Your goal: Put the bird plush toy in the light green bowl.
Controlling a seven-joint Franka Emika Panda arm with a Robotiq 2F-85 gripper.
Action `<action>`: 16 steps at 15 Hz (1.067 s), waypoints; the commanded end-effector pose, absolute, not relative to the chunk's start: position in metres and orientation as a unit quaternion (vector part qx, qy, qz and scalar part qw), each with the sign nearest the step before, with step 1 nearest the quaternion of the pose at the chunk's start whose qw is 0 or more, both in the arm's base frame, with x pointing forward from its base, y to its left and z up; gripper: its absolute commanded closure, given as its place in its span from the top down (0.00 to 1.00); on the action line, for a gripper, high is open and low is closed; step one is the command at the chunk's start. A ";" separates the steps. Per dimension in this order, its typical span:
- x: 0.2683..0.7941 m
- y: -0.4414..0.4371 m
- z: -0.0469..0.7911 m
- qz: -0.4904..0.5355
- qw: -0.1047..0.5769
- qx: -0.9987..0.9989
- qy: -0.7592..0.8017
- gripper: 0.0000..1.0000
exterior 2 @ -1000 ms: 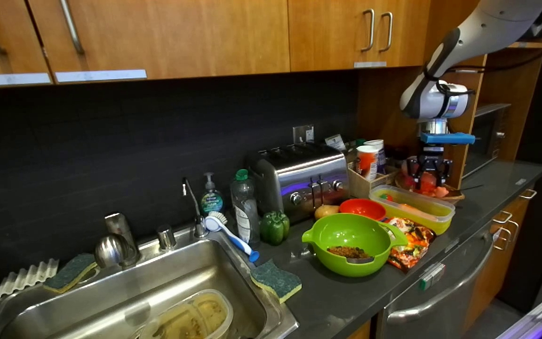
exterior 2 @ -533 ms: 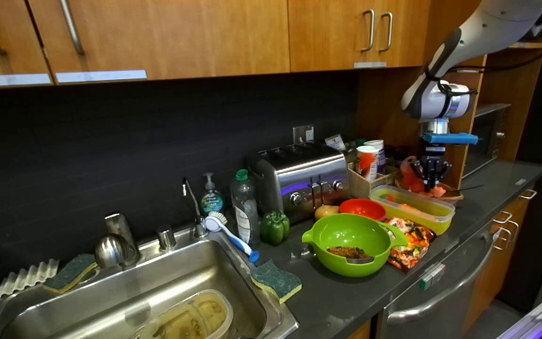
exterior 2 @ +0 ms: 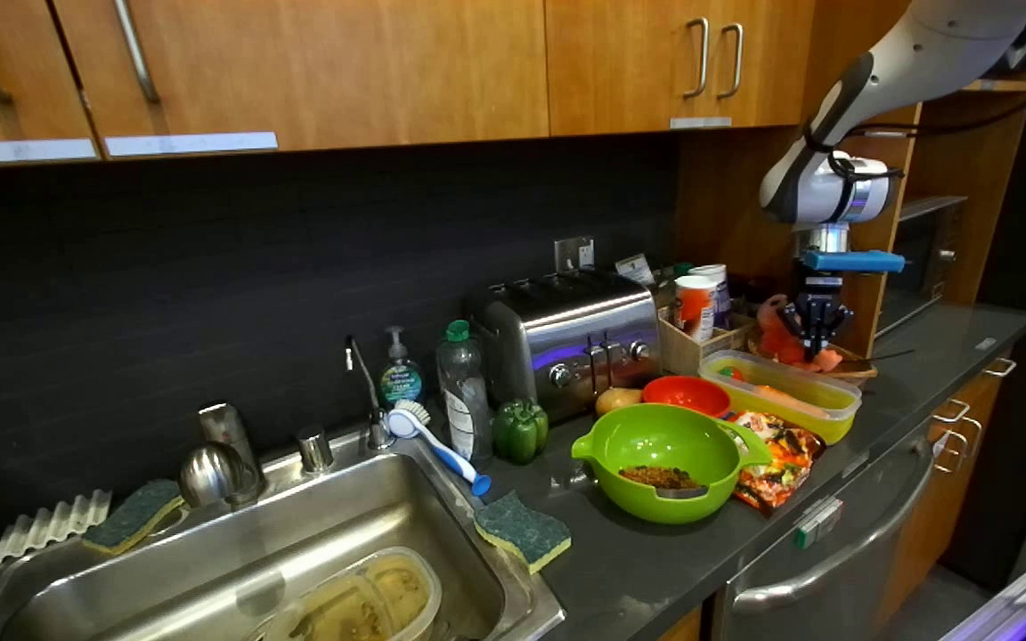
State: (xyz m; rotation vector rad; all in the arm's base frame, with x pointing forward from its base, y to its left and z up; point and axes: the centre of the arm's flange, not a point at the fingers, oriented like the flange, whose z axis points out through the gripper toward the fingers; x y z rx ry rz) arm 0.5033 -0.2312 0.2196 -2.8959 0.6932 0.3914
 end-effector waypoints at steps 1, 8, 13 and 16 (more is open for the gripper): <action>0.497 -0.221 0.235 0.114 0.057 -0.961 0.246 0.01; 0.480 -0.198 0.256 0.080 0.006 -0.962 0.261 0.01; 0.464 -0.178 0.271 0.045 -0.024 -0.965 0.256 0.01; 0.457 -0.169 0.277 0.031 -0.035 -0.966 0.255 0.01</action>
